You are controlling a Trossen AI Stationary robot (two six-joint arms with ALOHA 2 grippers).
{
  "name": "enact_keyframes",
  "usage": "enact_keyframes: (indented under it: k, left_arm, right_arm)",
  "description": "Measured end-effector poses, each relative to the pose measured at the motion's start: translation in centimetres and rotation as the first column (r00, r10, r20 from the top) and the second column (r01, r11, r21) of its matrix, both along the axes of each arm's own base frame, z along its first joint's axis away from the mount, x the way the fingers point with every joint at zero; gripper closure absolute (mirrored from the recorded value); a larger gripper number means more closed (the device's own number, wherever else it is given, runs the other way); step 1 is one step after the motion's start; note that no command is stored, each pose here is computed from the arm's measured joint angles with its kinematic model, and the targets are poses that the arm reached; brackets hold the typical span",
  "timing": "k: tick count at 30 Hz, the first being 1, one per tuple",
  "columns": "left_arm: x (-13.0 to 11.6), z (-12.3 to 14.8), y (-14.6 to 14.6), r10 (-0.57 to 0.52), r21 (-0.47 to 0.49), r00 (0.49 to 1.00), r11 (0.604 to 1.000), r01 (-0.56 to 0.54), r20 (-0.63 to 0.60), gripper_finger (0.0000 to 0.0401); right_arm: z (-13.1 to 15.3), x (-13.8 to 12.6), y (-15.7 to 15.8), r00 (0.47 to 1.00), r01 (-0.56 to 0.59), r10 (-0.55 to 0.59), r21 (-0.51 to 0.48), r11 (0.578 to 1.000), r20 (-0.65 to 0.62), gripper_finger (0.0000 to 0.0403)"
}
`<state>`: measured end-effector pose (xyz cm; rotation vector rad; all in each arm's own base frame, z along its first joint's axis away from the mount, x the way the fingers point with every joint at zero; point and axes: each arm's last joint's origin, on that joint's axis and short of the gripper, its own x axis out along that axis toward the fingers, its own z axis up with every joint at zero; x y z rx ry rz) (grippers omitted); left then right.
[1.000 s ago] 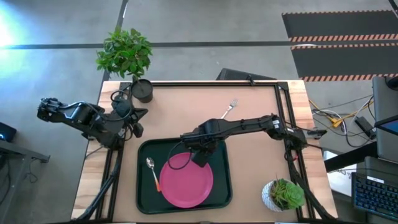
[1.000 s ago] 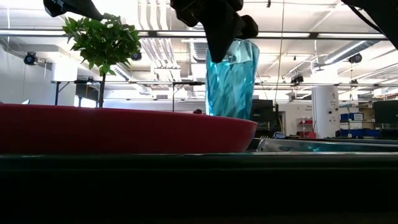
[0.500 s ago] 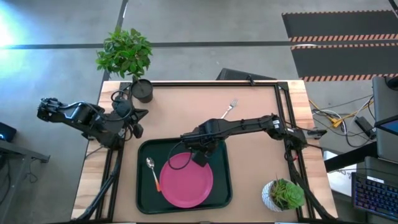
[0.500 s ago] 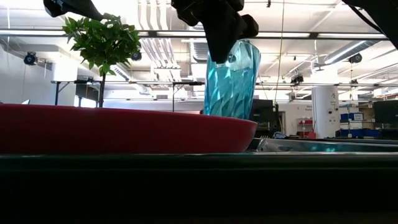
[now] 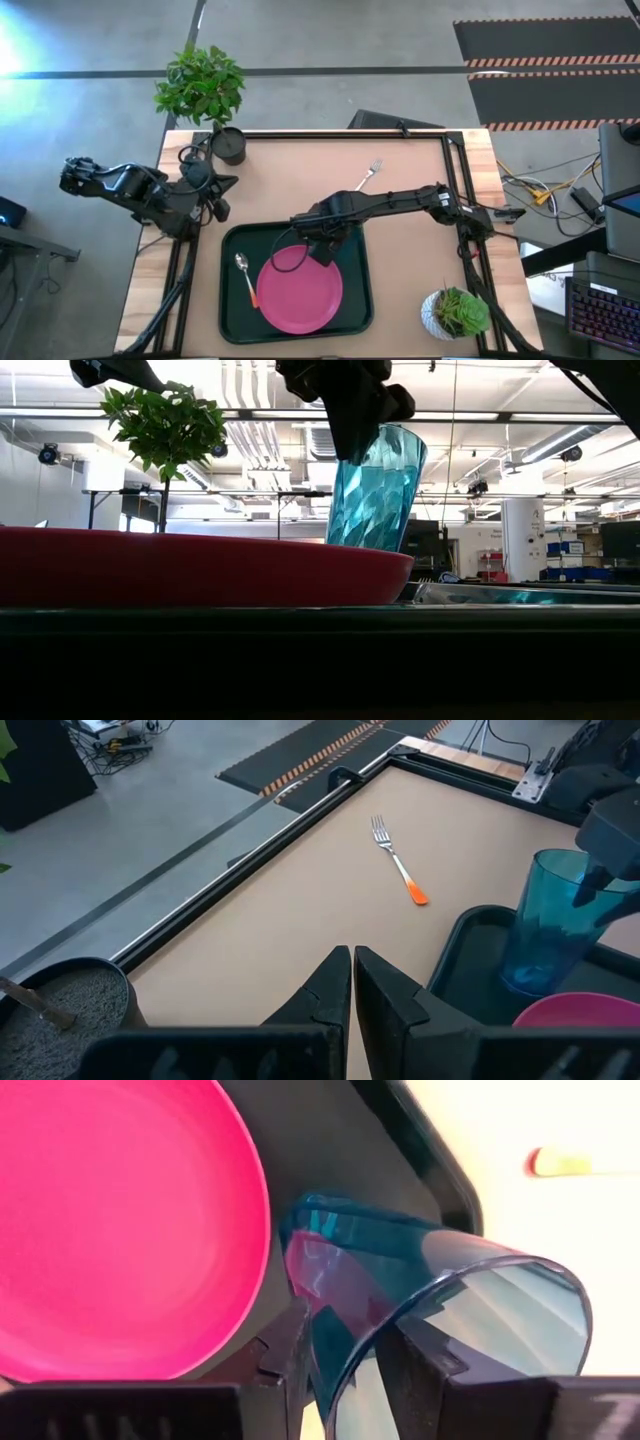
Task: Pick and place plate/cup/fork/spoon on tray
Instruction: Put the blue cup into the black tray
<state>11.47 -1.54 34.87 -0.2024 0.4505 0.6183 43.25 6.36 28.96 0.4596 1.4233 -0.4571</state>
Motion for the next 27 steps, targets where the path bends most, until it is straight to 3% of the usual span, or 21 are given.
enact_keyframes:
  k: [5, 14, 20, 27]
  left_arm:
    - [-0.1, 0.0, 0.0, 0.000, -0.001, 1.000, 1.000, 0.000, 0.003, 0.0401]
    - [-0.2, 0.1, 0.1, 0.000, -0.002, 1.000, 1.000, 0.000, 0.007, 0.0401]
    - [-0.2, 0.1, 0.1, -0.008, 0.009, 1.000, 1.000, 0.007, 0.003, 0.0401]
    - [-0.2, 0.1, 0.1, -0.007, 0.009, 1.000, 1.000, 0.007, 0.004, 0.0401]
  right_arm:
    - [-0.5, -0.1, -0.3, 1.000, 0.018, -0.018, -0.039, 0.999, -0.020, 0.0323]
    - [-2.5, -0.3, -0.2, 0.994, 0.024, -0.023, 0.007, 1.000, -0.107, 0.0391]
    - [-2.5, -0.3, -0.1, 0.994, 0.023, -0.020, 0.025, 0.999, -0.105, 0.0389]
    - [-1.7, 0.0, -0.1, 0.998, 0.021, -0.019, 0.031, 0.999, -0.063, 0.0349]
